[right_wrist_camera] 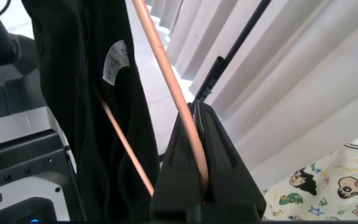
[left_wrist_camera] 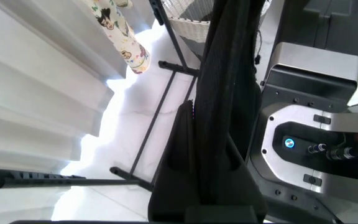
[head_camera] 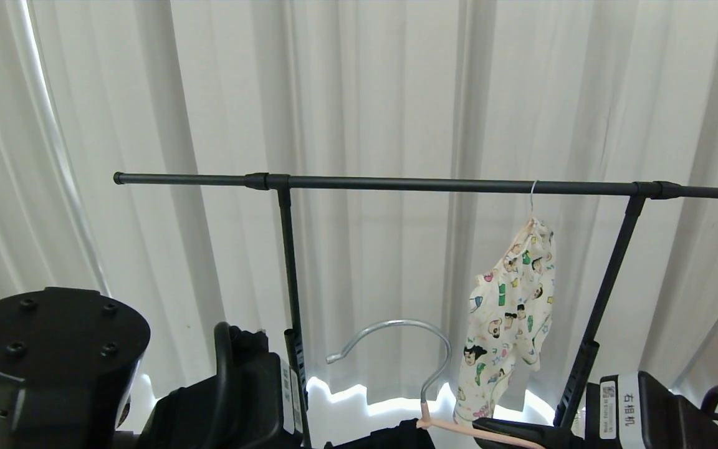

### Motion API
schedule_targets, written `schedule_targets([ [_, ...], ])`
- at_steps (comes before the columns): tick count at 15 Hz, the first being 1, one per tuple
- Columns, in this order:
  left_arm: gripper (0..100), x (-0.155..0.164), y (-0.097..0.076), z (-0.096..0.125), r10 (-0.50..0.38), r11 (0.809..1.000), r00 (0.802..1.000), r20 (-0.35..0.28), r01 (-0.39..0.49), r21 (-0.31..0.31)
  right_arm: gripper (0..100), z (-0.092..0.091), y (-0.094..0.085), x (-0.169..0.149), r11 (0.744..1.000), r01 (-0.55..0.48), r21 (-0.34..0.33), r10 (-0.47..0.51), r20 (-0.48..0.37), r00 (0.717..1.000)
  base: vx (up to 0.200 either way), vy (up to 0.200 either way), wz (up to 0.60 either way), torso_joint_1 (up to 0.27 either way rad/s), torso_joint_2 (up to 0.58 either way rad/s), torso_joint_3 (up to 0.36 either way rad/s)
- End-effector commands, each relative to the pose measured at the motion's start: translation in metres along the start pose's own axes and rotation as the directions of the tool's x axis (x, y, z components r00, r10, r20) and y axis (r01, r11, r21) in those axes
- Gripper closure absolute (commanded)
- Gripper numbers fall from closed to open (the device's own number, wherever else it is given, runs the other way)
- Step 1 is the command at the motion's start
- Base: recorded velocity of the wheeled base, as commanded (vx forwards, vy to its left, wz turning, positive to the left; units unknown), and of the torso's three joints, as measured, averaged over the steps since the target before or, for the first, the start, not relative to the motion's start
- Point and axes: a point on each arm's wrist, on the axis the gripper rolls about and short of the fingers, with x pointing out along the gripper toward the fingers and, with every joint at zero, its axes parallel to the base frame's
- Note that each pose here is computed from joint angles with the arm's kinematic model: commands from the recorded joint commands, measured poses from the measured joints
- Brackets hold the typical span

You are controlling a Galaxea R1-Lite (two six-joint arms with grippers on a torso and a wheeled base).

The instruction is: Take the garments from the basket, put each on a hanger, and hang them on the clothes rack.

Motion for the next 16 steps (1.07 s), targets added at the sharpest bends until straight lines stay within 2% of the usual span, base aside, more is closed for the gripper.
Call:
schedule_targets([
  [1, 100, 0.001, 0.001, 0.0, 0.002, 1.0, 1.0, -0.003, -0.002, -0.001, 0, -0.002, 0.0, 0.001, 1.0, -0.003, -0.008, 0.003, -0.008, 1.0, 0.0, 0.0, 0.0, 0.0, 0.0, 0.0],
  [4, 100, 0.0, 0.004, -0.002, 0.023, 1.0, 1.0, -0.01, -0.024, -0.013, 0, -0.002, 0.001, 0.0, 1.0, 0.003, -0.019, -0.003, -0.011, 1.0, 0.0, 0.0, 0.0, 0.0, 0.0, 0.0],
  [6, 100, -0.002, 0.008, -0.009, 0.069, 0.997, 0.997, -0.031, -0.07, -0.033, 0, -0.003, -0.001, 0.0, 0.999, 0.039, -0.017, -0.04, -0.015, 0.999, 0.0, 0.0, 0.0, 0.0, 0.0, 0.0],
  [7, 100, -0.004, 0.012, -0.014, 0.122, 0.991, 0.991, -0.056, -0.125, -0.047, 0, -0.004, -0.002, 0.0, 0.997, 0.069, -0.017, -0.069, -0.024, 0.997, 0.0, 0.0, 0.0, 0.0, 0.0, 0.0],
  [8, 100, -0.008, 0.017, -0.019, 0.211, 0.975, 0.974, -0.078, -0.215, -0.057, 0, -0.008, -0.005, -0.001, 0.995, 0.095, -0.014, -0.096, -0.042, 0.995, 0.0, 0.0, 0.0, 0.0, 0.0, 0.0],
  [10, 100, -0.013, 0.022, -0.024, 0.342, 0.936, 0.936, -0.08, -0.347, -0.06, 0, -0.015, -0.009, -0.003, 0.993, 0.118, -0.004, -0.118, -0.07, 0.991, 0.0, 0.0, 0.0, 0.0, 0.0, 0.0],
  [11, 100, -0.013, 0.023, -0.024, 0.356, 0.93, 0.931, -0.08, -0.361, -0.063, 0, -0.016, -0.009, -0.003, 0.993, 0.121, -0.002, -0.121, -0.072, 0.99, 0.0, 0.0, 0.0, 0.0, 0.0, 0.0],
  [12, 100, -0.017, 0.029, -0.025, 0.44, 0.894, 0.897, -0.048, -0.442, -0.075, 0, -0.02, -0.012, 0.0, 0.991, 0.134, 0.027, -0.13, -0.097, 0.987, 0.0, 0.0, 0.0, 0.0, 0.0, 0.0],
  [14, 100, -0.021, 0.033, -0.02, 0.48, 0.874, 0.877, 0.006, -0.478, -0.083, 0, -0.024, -0.012, 0.008, 0.983, 0.14, 0.121, -0.124, -0.131, 0.984, 0.0, 0.0, 0.0, 0.0, 0.0, 0.0],
  [16, 100, -0.025, 0.033, -0.017, 0.494, 0.868, 0.869, 0.041, -0.49, -0.078, 0, -0.027, -0.012, 0.025, 0.957, 0.157, 0.245, -0.118, -0.166, 0.979, 0.0, 0.0, 0.0, 0.0, 0.0, 0.0],
])
